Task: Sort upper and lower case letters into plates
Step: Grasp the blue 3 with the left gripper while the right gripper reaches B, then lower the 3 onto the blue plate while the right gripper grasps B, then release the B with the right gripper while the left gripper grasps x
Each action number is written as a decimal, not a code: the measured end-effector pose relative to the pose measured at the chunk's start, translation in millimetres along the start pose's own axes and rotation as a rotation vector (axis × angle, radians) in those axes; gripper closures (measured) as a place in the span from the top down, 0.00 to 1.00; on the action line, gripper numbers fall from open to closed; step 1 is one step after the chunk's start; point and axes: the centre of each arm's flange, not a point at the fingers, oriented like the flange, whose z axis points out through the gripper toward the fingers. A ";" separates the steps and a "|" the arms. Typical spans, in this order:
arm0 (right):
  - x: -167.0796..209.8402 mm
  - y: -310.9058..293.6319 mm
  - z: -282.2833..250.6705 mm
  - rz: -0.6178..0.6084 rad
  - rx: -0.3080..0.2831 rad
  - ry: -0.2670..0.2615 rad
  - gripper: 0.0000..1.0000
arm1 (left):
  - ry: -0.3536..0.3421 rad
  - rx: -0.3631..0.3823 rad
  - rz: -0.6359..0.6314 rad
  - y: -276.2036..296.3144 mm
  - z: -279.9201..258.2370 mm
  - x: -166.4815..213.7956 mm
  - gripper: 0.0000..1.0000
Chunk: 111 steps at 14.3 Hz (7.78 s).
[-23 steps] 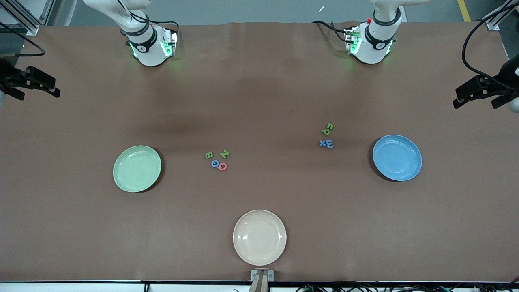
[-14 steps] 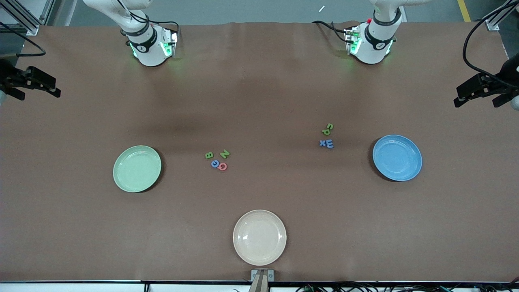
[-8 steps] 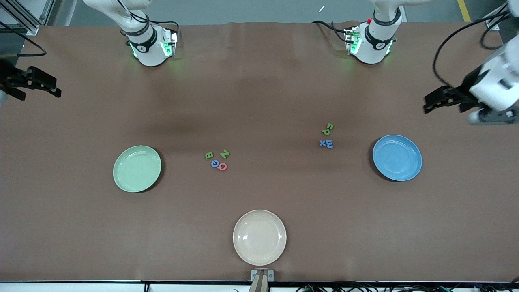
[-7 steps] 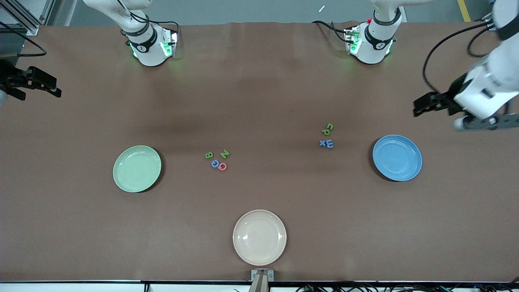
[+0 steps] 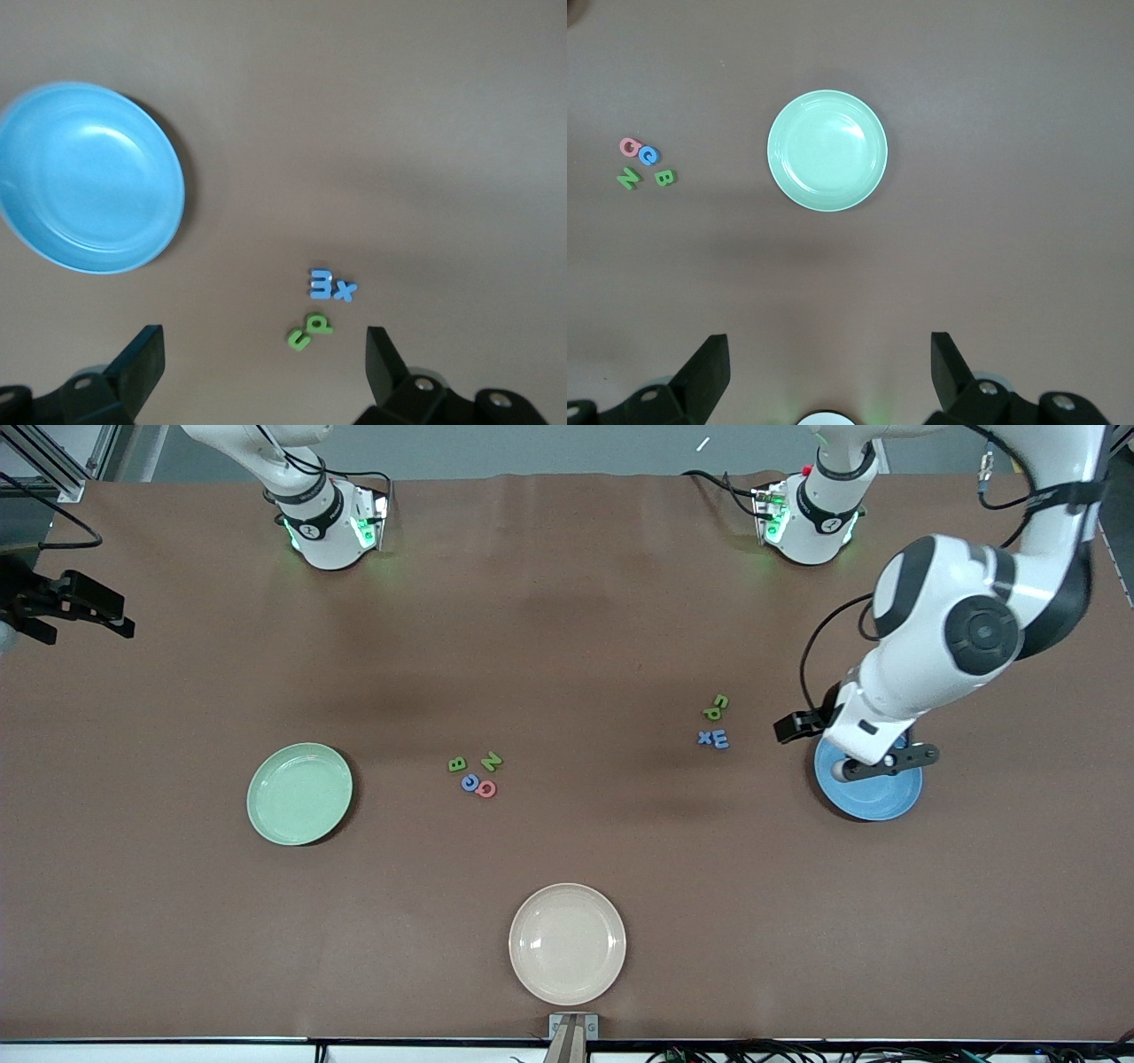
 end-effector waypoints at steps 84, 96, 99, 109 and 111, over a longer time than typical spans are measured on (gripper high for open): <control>60.1 -325.7 460.9 1.395 -0.003 0.022 0.49 | 0.108 0.187 0.286 -195.5 184.0 46.2 0.53; 92.4 -281.1 436.0 1.384 -0.001 0.029 0.28 | 0.140 0.107 0.197 7.3 119.4 -9.4 1.00; 110.0 -231.3 396.7 1.309 -0.020 -0.002 0.28 | 0.113 0.079 0.111 54.0 139.9 -35.2 1.00; 101.1 -92.5 398.3 1.161 -0.090 -0.038 0.28 | 0.069 0.034 0.033 96.9 203.0 -68.0 0.98; 95.8 -90.2 407.8 1.160 -0.081 -0.021 0.28 | 0.064 0.049 0.029 95.6 216.1 -71.5 0.96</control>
